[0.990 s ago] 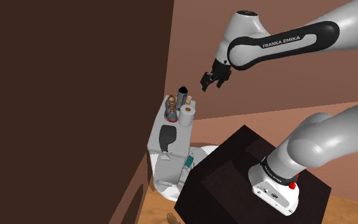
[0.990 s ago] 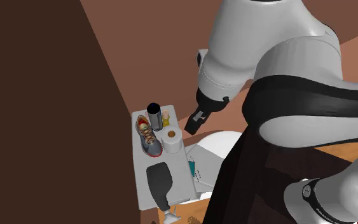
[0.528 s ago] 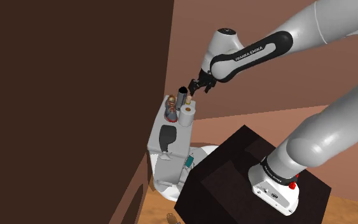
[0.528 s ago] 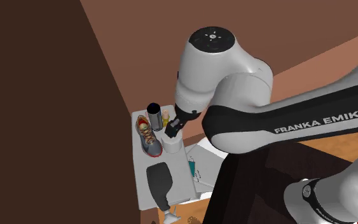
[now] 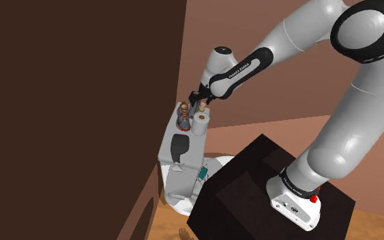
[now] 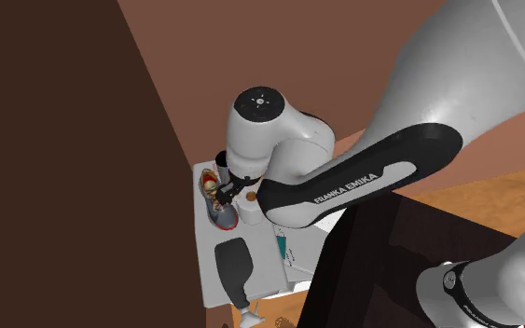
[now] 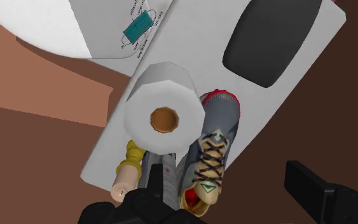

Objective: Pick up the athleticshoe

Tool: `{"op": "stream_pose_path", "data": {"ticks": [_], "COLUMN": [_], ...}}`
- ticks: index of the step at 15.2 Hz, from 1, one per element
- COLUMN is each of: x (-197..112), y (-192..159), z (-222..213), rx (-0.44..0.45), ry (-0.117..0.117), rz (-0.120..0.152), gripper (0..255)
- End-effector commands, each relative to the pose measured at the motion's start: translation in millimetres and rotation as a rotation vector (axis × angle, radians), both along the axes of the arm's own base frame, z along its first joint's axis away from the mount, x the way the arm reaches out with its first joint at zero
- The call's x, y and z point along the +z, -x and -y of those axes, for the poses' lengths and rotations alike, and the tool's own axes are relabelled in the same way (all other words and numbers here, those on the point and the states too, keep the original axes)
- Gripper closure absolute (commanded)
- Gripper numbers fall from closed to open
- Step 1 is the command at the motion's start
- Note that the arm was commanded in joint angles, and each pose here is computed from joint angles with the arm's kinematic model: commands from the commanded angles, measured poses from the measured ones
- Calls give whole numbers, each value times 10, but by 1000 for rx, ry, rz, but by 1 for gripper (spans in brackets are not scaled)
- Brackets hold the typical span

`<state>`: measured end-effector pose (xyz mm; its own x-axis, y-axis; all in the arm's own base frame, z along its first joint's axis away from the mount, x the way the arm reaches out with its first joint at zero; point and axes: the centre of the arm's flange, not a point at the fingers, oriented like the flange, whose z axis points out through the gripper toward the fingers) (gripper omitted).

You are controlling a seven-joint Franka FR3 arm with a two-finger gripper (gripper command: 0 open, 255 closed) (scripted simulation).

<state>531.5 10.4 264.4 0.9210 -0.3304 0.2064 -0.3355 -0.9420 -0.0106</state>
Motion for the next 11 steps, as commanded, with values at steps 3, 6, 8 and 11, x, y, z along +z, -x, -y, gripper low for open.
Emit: {"op": "stream_pose_path", "data": {"ticks": [3,6,8,11], "x": [-430,-721,-913,-1191], "y": [-303,-554,-724,-976], "z": [33,46,57,80], "rx": [-36,-61,-79,-104], "ry": [-3,-5,-6,-8], "rz": [23,39,50,66], "gripper": [0,0,0,0]}}
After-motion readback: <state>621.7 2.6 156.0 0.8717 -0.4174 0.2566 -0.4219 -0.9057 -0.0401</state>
